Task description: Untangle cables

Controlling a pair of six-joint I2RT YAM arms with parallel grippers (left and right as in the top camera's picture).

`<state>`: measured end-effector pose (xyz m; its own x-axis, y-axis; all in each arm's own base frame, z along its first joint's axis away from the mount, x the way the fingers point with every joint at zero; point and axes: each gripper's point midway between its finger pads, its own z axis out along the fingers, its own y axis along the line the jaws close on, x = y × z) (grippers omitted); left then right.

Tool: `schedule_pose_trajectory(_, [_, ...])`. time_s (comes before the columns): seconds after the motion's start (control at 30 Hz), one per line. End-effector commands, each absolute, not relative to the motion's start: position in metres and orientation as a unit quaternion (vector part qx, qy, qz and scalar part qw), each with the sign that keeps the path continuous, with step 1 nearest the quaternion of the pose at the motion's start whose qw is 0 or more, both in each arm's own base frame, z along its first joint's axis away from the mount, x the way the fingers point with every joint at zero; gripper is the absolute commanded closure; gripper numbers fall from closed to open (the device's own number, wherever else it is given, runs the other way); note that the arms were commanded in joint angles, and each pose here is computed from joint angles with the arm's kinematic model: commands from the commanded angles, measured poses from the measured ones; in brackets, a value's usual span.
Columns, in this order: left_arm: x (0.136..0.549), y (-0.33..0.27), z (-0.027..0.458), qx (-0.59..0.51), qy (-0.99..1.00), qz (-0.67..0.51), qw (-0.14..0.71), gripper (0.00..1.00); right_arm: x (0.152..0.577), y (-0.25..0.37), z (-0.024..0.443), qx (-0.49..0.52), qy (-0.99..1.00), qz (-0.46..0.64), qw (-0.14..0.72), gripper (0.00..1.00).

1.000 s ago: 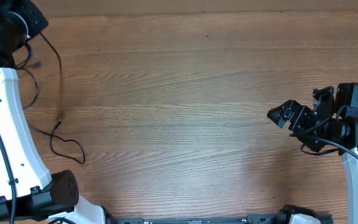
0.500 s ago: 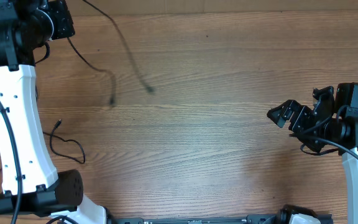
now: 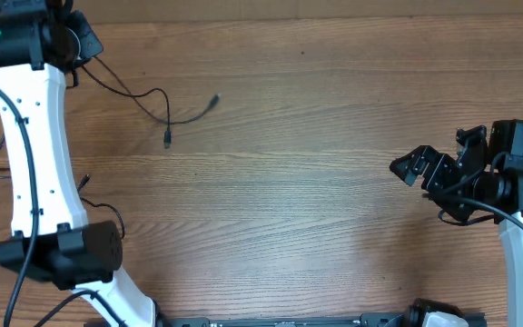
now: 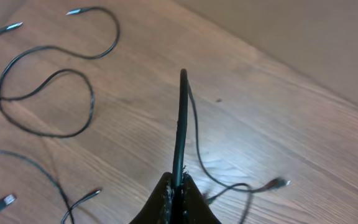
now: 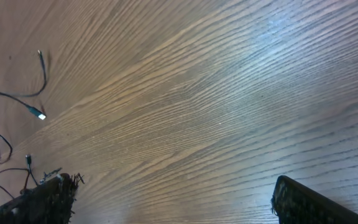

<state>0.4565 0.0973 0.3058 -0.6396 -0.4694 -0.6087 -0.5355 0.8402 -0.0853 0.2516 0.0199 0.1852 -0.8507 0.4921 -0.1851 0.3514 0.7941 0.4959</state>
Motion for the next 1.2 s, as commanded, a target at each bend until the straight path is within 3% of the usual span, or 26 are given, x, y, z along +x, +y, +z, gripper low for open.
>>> schedule_pose_trajectory(0.0, [0.459,0.115,0.28,-0.308,0.901,0.095,0.291,0.96,0.254,0.018,0.182,0.227,0.936,0.224,0.149,0.0])
schedule_pose_trajectory(0.67, [0.471,0.121,0.066,-0.306,0.939,0.151,0.05,0.95,0.263,0.017,0.183,0.223,0.934,0.225,0.163,0.0])
schedule_pose_trajectory(0.97, [0.459,0.114,0.003,-0.316,0.937,0.148,-0.019,0.93,0.268,0.016,0.184,0.222,0.933,0.225,0.174,0.0])
schedule_pose_trajectory(1.0, [0.459,0.114,0.001,-0.317,0.937,0.148,-0.02,0.81,0.268,0.016,0.184,0.222,0.933,0.225,0.174,0.0])
schedule_pose_trajectory(1.07, [0.46,0.114,0.001,-0.317,0.937,0.148,-0.019,0.46,0.268,0.016,0.185,0.221,0.932,0.225,0.176,0.0])
schedule_pose_trajectory(1.1, [0.46,0.114,0.002,-0.317,0.937,0.148,-0.018,0.38,0.269,0.016,0.185,0.221,0.932,0.225,0.176,0.0])
schedule_pose_trajectory(1.17, [0.461,0.115,0.005,-0.317,0.936,0.149,-0.017,0.11,0.269,0.015,0.185,0.221,0.932,0.225,0.178,0.0])
